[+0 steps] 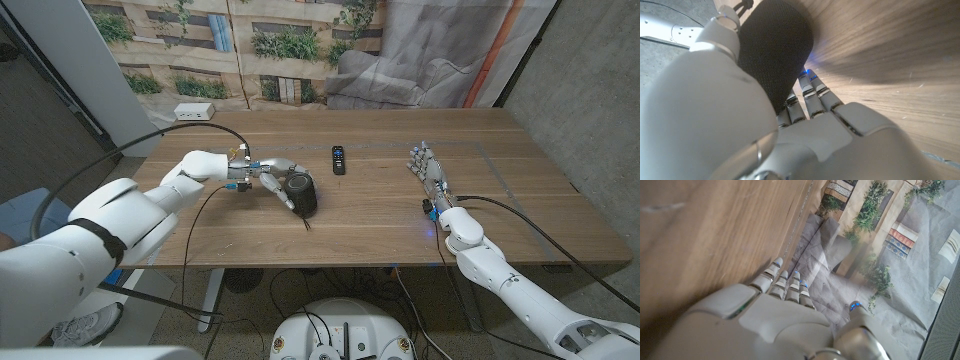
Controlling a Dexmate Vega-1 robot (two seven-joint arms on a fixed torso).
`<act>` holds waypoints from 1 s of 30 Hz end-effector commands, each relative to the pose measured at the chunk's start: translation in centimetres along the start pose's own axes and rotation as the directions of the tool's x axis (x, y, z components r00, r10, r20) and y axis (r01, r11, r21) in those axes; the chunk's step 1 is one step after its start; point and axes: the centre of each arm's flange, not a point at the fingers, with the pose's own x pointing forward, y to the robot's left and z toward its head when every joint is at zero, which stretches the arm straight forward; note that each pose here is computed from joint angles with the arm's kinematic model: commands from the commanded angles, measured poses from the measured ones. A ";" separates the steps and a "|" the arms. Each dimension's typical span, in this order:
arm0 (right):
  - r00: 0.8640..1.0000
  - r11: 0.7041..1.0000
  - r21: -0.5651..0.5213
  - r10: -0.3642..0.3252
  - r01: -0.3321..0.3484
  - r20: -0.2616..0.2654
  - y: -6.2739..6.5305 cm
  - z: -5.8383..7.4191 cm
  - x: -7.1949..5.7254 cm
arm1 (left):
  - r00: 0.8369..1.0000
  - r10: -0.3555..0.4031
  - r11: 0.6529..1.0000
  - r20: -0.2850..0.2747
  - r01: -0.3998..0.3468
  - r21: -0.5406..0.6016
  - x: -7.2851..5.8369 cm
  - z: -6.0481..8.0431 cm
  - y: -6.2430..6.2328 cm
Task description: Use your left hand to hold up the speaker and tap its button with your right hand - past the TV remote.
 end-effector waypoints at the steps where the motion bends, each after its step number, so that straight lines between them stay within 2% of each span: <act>1: 1.000 1.000 -0.002 0.017 -0.017 0.021 -0.3 1.4 -0.3 | 0.998 0.014 1.000 0.059 -0.014 -0.005 0.3 1.8 1.6; 11: 0.998 0.999 -0.021 0.041 -0.040 0.039 -1.2 3.6 -0.6 | 0.998 0.018 0.997 0.054 -0.013 -0.076 1.0 3.8 2.0; 17: 0.997 0.998 -0.029 0.065 -0.063 0.049 -1.8 4.6 -0.4 | 0.999 0.036 0.991 0.041 -0.030 -0.133 1.5 5.0 1.6; 23: 0.993 0.994 -0.048 0.101 -0.098 0.055 -2.2 5.6 -0.3 | 0.996 0.087 0.978 0.025 -0.081 -0.192 1.8 6.2 1.1; 30: 0.990 0.990 -0.058 0.130 -0.127 0.050 -2.9 6.2 -0.2 | 0.994 0.112 0.965 0.003 -0.108 -0.238 2.3 7.3 0.9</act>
